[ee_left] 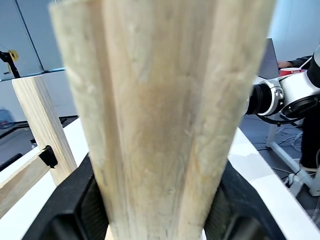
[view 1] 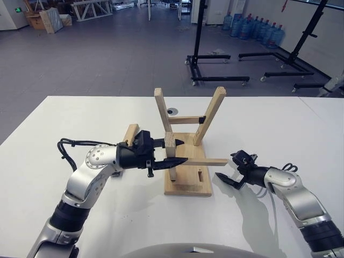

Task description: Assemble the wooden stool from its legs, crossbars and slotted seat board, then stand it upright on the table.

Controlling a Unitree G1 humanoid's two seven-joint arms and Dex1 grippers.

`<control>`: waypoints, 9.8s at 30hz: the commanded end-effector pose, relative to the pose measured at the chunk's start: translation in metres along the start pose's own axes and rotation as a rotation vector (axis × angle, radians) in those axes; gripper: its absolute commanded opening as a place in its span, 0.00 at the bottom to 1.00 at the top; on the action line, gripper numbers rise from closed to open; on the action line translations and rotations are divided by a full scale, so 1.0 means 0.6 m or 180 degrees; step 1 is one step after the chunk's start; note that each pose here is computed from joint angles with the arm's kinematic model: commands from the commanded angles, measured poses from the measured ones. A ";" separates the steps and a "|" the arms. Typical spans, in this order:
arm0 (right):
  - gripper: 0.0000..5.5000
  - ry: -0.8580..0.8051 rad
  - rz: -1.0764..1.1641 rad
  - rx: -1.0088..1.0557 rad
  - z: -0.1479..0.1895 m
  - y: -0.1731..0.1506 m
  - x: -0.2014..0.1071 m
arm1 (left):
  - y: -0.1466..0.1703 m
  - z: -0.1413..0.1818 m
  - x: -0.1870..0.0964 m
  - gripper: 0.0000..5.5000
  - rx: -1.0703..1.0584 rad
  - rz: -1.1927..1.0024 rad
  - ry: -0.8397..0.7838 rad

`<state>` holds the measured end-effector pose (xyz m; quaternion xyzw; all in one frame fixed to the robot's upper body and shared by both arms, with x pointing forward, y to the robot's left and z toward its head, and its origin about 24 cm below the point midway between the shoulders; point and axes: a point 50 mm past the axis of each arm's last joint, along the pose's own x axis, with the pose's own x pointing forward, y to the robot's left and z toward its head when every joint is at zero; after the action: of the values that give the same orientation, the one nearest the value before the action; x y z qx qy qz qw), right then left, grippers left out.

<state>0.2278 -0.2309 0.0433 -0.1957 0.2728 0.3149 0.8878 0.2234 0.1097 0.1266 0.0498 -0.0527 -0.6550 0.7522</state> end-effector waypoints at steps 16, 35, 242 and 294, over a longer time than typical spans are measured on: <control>0.98 0.0149 0.0014 0.0180 -0.027 0.018 0.011 | -0.003 -0.052 -0.005 0.54 -0.0198 0.0137 0.0394; 0.98 0.0317 -0.0536 0.0453 -0.080 -0.014 -0.041 | 0.088 -0.003 -0.173 0.85 -0.0463 0.2313 0.1232; 0.37 -0.3441 0.2522 0.1717 0.428 0.050 -0.099 | 0.087 0.169 0.057 0.58 -0.1182 -0.0023 -0.1088; 0.37 -0.4552 0.1192 0.1100 0.064 0.024 -0.104 | 0.230 0.141 -0.168 0.98 -0.1582 0.1949 -0.1145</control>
<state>0.1964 -0.2288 0.1114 0.2411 -0.2905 0.4497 0.8095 0.3298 0.2278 0.2251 -0.2818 -0.0496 -0.3859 0.8771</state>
